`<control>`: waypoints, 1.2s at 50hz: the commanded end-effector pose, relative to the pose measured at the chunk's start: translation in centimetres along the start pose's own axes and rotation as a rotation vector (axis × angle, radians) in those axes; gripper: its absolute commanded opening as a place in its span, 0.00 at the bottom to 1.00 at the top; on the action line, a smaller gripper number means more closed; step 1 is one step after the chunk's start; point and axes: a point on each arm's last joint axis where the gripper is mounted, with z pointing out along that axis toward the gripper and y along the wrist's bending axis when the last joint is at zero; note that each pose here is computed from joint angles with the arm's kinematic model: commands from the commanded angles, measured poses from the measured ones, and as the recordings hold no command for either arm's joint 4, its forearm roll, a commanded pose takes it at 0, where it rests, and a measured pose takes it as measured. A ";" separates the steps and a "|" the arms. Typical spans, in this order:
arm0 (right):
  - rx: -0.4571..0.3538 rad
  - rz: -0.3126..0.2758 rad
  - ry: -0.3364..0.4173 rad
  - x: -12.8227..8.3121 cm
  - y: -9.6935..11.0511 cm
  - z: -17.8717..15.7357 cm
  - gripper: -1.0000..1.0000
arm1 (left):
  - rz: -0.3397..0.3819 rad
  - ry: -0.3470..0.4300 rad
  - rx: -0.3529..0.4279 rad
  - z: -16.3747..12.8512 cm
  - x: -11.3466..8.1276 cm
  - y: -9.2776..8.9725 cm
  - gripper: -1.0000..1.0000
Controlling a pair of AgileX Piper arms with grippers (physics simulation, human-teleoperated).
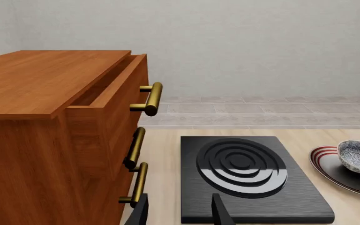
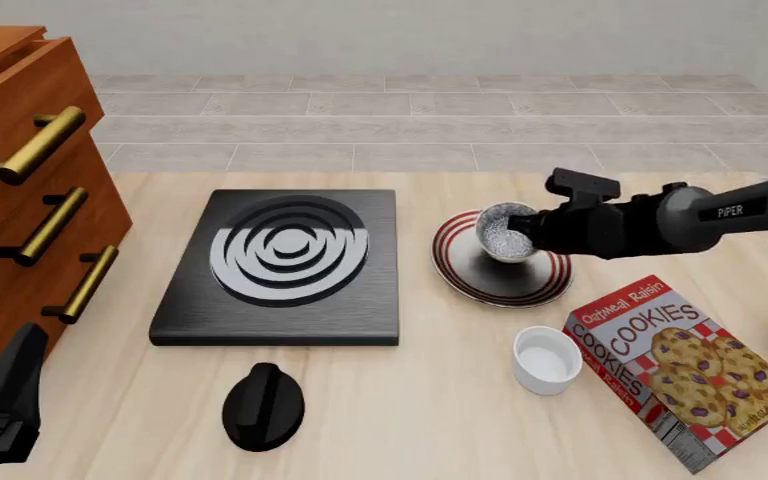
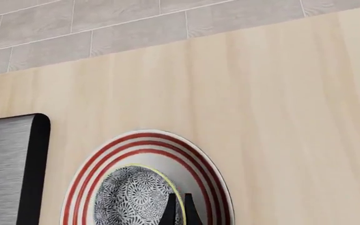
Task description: Pick the akita bowl next to the ramekin and place it on the plate.
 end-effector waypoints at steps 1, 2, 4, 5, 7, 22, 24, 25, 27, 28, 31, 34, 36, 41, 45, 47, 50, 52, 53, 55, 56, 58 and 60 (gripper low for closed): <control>0.004 -0.010 0.016 0.5 -0.2 0.7 0.00 | 0.000 0.000 0.000 0.0 0.0 0.0 1.00; 0.003 -0.013 0.015 0.5 -0.1 0.6 0.00 | 0.000 0.000 0.000 0.0 0.0 0.0 1.00; 0.001 -0.012 0.015 0.5 0.0 0.5 0.00 | 0.000 0.000 0.000 0.0 0.0 0.0 1.00; 0.001 -0.015 0.014 0.5 0.0 0.4 0.00 | 0.000 0.000 0.000 0.0 0.0 0.0 1.00; -0.001 -0.014 0.014 0.5 0.1 0.4 0.00 | 0.000 0.000 0.000 0.0 0.0 0.0 1.00; -0.003 -0.025 0.019 0.5 0.3 0.2 1.00 | 0.000 0.000 0.000 0.0 0.0 0.0 1.00; -0.006 -0.027 0.018 0.5 0.4 0.1 1.00 | 0.000 0.000 0.000 0.0 0.0 0.0 1.00; -0.009 -0.029 0.018 0.5 0.6 -0.1 1.00 | 0.000 0.000 0.000 0.0 0.0 0.0 1.00; -0.008 -0.032 0.018 0.5 0.5 -0.1 1.00 | 0.000 0.000 0.000 0.0 0.0 0.0 1.00; -0.010 -0.029 0.018 0.5 0.6 -0.2 1.00 | 0.000 0.000 0.000 0.0 0.0 0.0 1.00; -0.015 -0.034 0.015 0.4 0.9 -0.5 1.00 | 0.000 0.000 0.000 0.0 0.0 0.0 1.00; -0.017 -0.037 0.014 0.4 1.0 -0.7 1.00 | 0.000 0.000 0.000 0.0 0.0 0.0 1.00; -0.017 -0.039 0.013 0.3 1.0 -0.9 1.00 | 0.000 0.000 0.000 0.0 0.0 0.0 1.00; -0.024 -0.038 0.005 0.1 1.3 -1.6 1.00 | 0.000 0.000 0.000 0.0 0.0 0.0 1.00; -0.025 -0.041 0.000 -0.1 1.3 -2.1 1.00 | 0.000 0.000 0.000 0.0 0.0 0.0 1.00; -0.025 -0.041 -0.003 -0.2 1.3 -2.4 1.00 | 0.000 0.000 0.000 0.0 0.0 0.0 1.00; -0.025 -0.042 -0.004 -0.3 1.3 -2.6 1.00 | 0.000 0.000 0.000 0.0 0.0 0.0 1.00; -0.026 -0.041 -0.006 -0.3 1.3 -2.9 1.00 | 0.000 0.000 0.000 0.0 0.0 0.0 1.00; -0.026 -0.043 -0.008 -0.4 1.3 -3.0 1.00 | 0.000 0.000 0.000 0.0 0.0 0.0 1.00; -0.028 -0.044 -0.010 -0.4 1.4 -3.3 1.00 | 0.000 0.000 0.000 0.0 0.0 0.0 1.00; -0.027 -0.045 -0.012 -0.5 1.3 -3.5 1.00 | 0.000 0.000 0.000 0.0 0.0 0.0 1.00; -0.030 -0.044 -0.015 -0.6 1.4 -3.9 1.00 | 0.000 0.000 0.000 0.0 0.0 0.0 1.00; -0.031 -0.047 -0.018 -0.6 1.5 -4.2 1.00 | 0.000 0.000 0.000 0.0 0.0 0.0 1.00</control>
